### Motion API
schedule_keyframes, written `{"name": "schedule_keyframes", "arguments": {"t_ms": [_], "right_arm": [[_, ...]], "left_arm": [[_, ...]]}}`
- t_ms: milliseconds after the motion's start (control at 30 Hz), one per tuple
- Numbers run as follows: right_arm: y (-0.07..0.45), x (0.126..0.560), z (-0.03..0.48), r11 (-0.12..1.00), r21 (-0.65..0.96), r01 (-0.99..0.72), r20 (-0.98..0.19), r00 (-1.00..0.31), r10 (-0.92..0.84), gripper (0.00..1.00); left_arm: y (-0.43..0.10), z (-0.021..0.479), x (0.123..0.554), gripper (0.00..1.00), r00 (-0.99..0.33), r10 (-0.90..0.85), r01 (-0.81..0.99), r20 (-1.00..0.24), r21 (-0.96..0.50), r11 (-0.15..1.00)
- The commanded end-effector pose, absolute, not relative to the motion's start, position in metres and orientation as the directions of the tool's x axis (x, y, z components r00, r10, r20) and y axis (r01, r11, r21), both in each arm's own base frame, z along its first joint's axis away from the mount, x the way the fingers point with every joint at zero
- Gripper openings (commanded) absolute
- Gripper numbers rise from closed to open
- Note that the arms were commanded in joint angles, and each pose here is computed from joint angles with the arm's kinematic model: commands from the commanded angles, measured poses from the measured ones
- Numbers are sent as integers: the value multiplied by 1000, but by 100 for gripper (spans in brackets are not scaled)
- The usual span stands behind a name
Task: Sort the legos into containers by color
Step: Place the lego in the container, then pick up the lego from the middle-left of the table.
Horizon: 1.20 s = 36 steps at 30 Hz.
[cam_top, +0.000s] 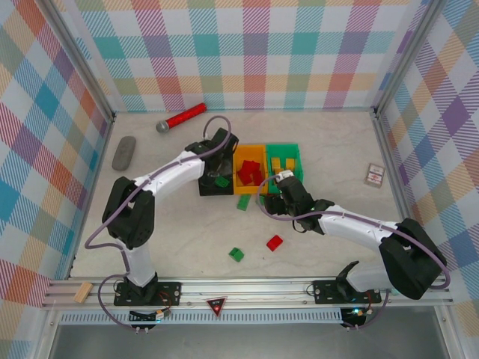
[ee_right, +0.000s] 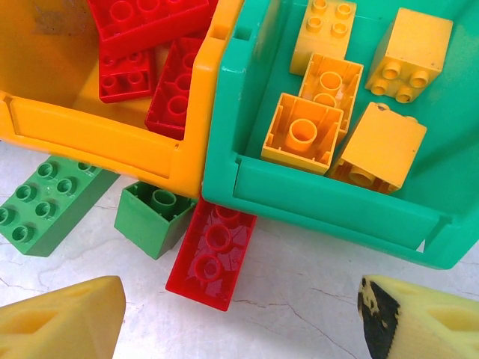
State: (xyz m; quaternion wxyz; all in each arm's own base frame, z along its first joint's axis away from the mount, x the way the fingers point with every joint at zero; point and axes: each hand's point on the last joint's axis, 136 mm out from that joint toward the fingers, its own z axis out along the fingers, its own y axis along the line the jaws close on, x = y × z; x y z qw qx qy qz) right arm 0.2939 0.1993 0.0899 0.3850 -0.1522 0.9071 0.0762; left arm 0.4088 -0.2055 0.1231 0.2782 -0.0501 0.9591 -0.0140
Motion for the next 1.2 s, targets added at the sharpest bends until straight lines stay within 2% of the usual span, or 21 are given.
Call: {"name": "schedule_keyframes", "arguments": {"t_ms": [0, 200, 667, 867, 1033, 1167], "right_arm": [[207, 304, 105, 941, 52, -333, -753, -632, -182, 82], [207, 304, 105, 941, 52, -333, -753, -632, -182, 82], [209, 304, 104, 941, 57, -334, -749, -638, -181, 82], [209, 304, 103, 941, 59, -335, -747, -640, -181, 82], [211, 304, 104, 939, 64, -338, -745, -642, -180, 82], [211, 303, 102, 938, 65, -340, -744, -643, -181, 82]], "left_arm": [[-216, 130, 419, 43, -845, -53, -29, -532, -54, 998], [-216, 127, 415, 55, -848, -58, -27, -527, -65, 997], [-223, 130, 345, 56, -838, -133, 67, -529, -342, 938], [-228, 112, 312, 57, -862, -144, 88, -486, -423, 902], [-224, 83, 268, 57, -918, -61, 84, -392, -343, 936], [-229, 78, 236, 56, -930, 31, 145, -367, -286, 947]]}}
